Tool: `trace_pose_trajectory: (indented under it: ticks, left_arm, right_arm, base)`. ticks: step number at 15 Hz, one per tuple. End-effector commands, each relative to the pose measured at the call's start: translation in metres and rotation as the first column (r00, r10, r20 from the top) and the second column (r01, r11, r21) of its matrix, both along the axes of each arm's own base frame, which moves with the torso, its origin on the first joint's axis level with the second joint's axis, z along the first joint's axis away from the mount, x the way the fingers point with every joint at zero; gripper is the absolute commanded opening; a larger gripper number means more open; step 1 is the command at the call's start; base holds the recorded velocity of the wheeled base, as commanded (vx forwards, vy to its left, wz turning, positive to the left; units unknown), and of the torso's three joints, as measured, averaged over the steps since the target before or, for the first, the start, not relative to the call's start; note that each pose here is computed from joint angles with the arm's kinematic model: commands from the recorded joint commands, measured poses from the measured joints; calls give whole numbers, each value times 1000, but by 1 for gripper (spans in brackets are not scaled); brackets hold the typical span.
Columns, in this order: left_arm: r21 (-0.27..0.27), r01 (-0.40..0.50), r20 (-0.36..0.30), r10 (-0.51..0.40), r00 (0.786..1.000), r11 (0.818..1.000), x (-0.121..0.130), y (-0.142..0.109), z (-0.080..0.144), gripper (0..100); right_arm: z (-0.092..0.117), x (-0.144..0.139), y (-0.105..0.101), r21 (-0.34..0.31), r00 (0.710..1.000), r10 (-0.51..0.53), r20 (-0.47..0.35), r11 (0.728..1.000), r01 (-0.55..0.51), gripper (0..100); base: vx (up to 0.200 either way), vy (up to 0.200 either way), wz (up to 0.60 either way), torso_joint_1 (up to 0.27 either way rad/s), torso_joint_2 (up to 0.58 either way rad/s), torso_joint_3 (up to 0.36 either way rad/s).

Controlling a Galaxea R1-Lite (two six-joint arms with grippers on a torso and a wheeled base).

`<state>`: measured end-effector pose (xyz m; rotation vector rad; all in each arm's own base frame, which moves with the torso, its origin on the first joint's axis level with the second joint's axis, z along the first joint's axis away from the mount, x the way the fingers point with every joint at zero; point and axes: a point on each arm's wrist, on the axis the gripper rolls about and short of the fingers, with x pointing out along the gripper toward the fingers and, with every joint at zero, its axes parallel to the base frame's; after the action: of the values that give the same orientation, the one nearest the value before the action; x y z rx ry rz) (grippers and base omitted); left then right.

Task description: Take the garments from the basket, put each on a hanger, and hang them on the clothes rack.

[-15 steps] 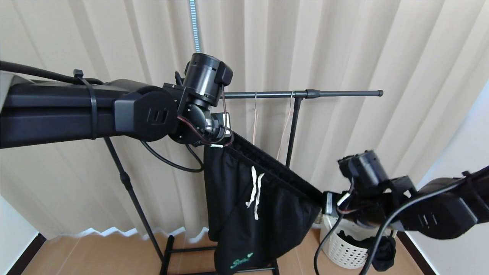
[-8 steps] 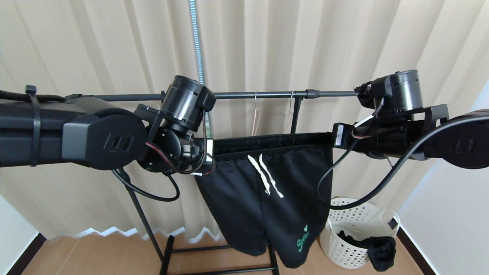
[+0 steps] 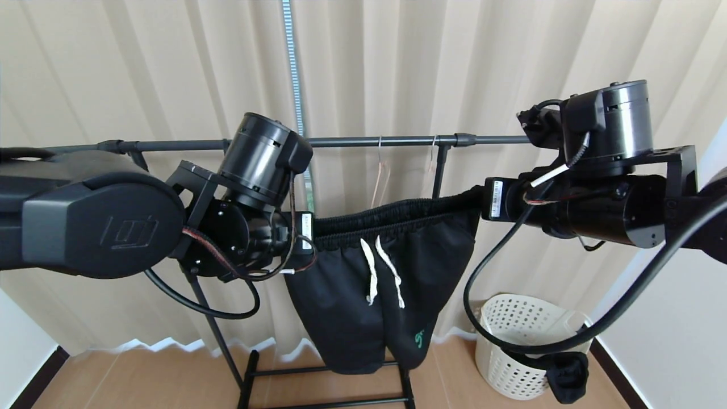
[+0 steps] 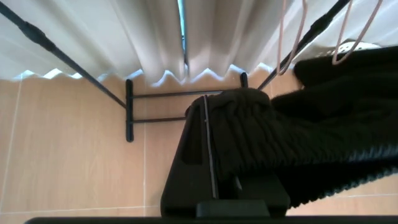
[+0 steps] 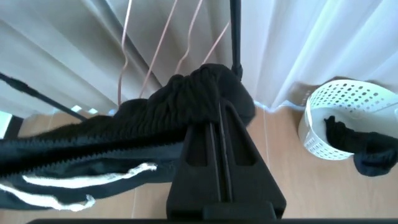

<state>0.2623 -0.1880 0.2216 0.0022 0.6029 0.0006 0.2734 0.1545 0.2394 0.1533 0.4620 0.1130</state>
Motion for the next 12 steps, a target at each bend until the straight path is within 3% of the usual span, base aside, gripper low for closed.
trace_pose_trajectory:
  ticks: [1,3,5,7,8,10,12]
  left_arm:
    - [-60,-5,43,8,999,998,20,-3,13,0]
    - [-83,-21,65,27,998,996,38,-5,18,0]
    - [-111,-26,102,38,994,993,60,-14,23,0]
    - [-129,-16,130,33,991,992,73,-25,27,0]
    - [-133,-10,140,29,990,991,76,-29,28,0]
    - [-159,25,169,2,986,987,83,-43,34,0]
    - [-202,113,175,-78,982,973,79,-53,40,0]
  right_arm:
    - [7,-39,-19,-111,996,79,34,991,-75,0]
    - [7,-54,-26,-179,992,123,37,977,-115,0]
    - [-1,-78,-30,-286,976,216,25,937,-200,0]
    - [-6,-99,-24,-337,949,316,12,895,-293,0]
    - [-9,-106,-20,-345,936,351,2,879,-329,0]
    - [-17,-128,0,-355,876,479,-63,809,-468,0]
    - [-21,-144,22,-300,832,549,-81,783,-545,0]
  base:
    - [0,0,0,0,0,0]
    - [0,0,0,0,0,0]
    - [0,0,0,0,0,0]
    - [0,0,0,0,0,0]
    - [0,0,0,0,0,0]
    - [0,0,0,0,0,0]
    - [0,0,0,0,0,0]
